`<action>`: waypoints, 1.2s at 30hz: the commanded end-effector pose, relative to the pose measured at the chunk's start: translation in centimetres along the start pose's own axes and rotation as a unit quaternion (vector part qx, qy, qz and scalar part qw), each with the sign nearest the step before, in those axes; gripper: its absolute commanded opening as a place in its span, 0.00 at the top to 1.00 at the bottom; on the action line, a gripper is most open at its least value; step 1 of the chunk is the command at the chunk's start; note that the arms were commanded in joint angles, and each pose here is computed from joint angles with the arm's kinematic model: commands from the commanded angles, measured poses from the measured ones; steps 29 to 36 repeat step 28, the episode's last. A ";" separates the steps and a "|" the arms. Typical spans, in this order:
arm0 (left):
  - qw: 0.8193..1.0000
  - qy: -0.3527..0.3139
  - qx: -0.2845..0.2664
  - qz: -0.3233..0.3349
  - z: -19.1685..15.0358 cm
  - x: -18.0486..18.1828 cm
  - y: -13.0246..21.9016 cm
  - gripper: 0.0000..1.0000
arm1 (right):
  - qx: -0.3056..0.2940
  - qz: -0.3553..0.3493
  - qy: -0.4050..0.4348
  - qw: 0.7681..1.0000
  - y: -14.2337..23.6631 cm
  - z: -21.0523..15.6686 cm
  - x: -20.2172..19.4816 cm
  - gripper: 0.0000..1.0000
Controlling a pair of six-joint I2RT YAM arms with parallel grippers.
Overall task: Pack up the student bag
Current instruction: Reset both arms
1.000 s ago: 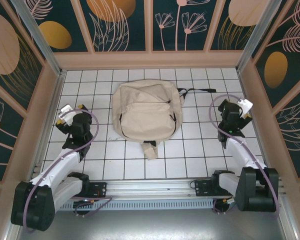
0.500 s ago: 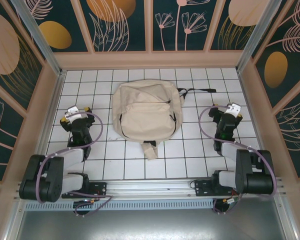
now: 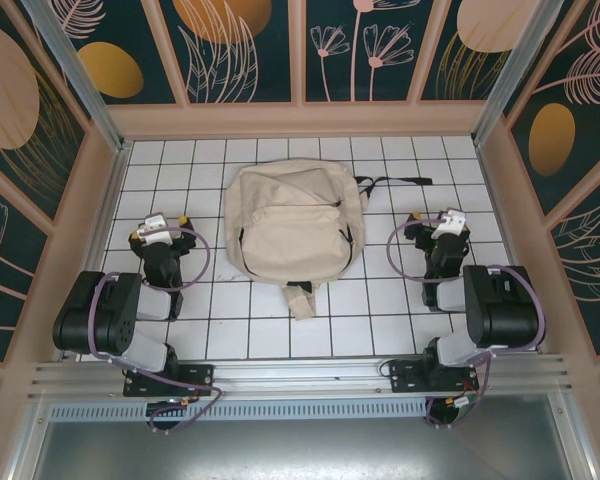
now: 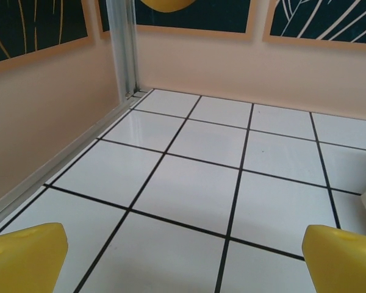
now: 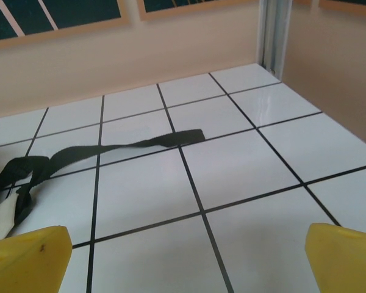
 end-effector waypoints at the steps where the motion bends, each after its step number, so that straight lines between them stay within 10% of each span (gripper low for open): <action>1: 0.999 0.005 -0.035 -0.007 1.3 0.0 -0.4 0.01 | -0.029 0.025 0.005 0.999 0.2 0.5 0.5 0.01; 36: 0.999 0.004 -0.032 -0.007 1.3 0.0 -0.6 0.01 | -0.025 0.026 0.002 0.999 0.1 0.5 0.4 0.01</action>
Point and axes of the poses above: each hand's point on the last joint's axis, 136 mm out from that joint toward the fingers, its own y axis back along the fingers, its own x axis along the line the jaws close on, z = x × y, the point moved 10 cm from there along y, back along the fingers, and after that the axes turned 14 degrees about -y, right-handed, at the moved point
